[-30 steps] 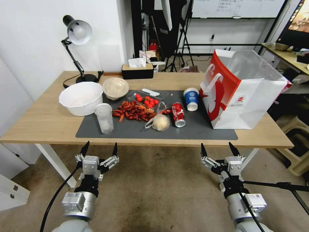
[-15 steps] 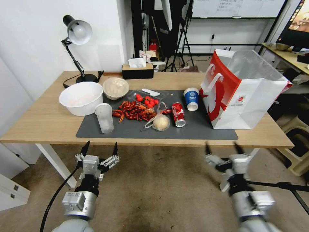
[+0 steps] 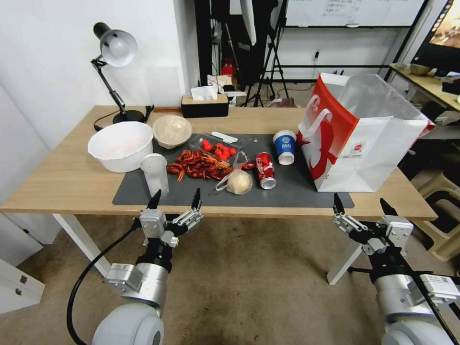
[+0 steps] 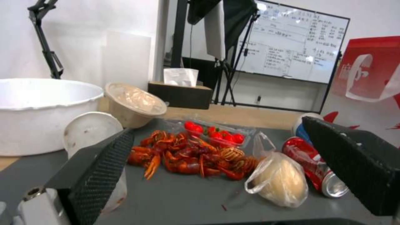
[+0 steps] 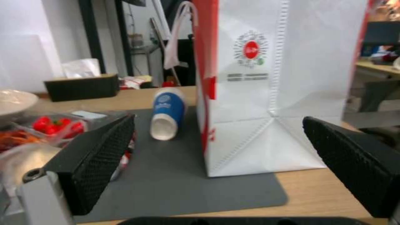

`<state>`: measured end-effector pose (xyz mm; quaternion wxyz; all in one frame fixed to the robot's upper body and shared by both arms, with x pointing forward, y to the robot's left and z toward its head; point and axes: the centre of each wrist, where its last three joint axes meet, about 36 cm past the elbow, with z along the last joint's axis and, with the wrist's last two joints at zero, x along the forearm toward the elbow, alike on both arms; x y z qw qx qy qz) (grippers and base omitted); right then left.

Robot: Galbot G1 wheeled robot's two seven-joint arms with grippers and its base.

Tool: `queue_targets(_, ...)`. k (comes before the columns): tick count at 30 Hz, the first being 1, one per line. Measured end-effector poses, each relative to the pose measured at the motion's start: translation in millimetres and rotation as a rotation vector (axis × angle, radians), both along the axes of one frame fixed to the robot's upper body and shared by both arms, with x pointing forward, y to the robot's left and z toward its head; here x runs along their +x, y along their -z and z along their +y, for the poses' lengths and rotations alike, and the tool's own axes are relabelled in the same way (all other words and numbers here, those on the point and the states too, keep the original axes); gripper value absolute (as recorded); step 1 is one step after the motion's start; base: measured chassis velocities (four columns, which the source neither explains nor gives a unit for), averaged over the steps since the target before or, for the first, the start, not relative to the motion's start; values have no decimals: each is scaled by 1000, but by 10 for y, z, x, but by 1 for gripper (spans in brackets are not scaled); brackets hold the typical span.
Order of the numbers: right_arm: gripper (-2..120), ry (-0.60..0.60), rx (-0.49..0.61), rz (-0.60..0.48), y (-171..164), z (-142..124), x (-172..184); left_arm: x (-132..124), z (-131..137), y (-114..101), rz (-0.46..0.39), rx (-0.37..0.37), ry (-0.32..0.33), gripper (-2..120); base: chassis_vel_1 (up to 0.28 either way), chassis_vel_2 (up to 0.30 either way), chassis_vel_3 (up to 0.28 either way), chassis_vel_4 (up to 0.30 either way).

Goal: Pick up the trash from the table and place it into the takeout bag.

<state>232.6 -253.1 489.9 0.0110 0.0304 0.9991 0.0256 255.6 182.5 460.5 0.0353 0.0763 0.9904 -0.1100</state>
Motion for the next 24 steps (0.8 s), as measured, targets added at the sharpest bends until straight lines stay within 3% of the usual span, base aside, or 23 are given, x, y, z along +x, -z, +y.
queue_targets(10, 100, -46, 104, 1, 152, 58, 149, 123, -42, 97, 15, 9, 83, 100, 0, 0, 0, 0)
queue_targets(15, 100, -102, 138, 4, 261, 65, 468, 127, -40, 111, 16, 5, 82, 100, 0, 0, 0, 0)
queue_targets(17, 100, -135, 153, 29, 344, 78, 757, 125, -23, 98, 11, 5, 72, 100, 0, 0, 0, 0)
queue_targets(24, 100, -198, 166, 107, 456, 183, 1241, 105, 3, 81, -1, 6, 48, 100, 0, 0, 0, 0)
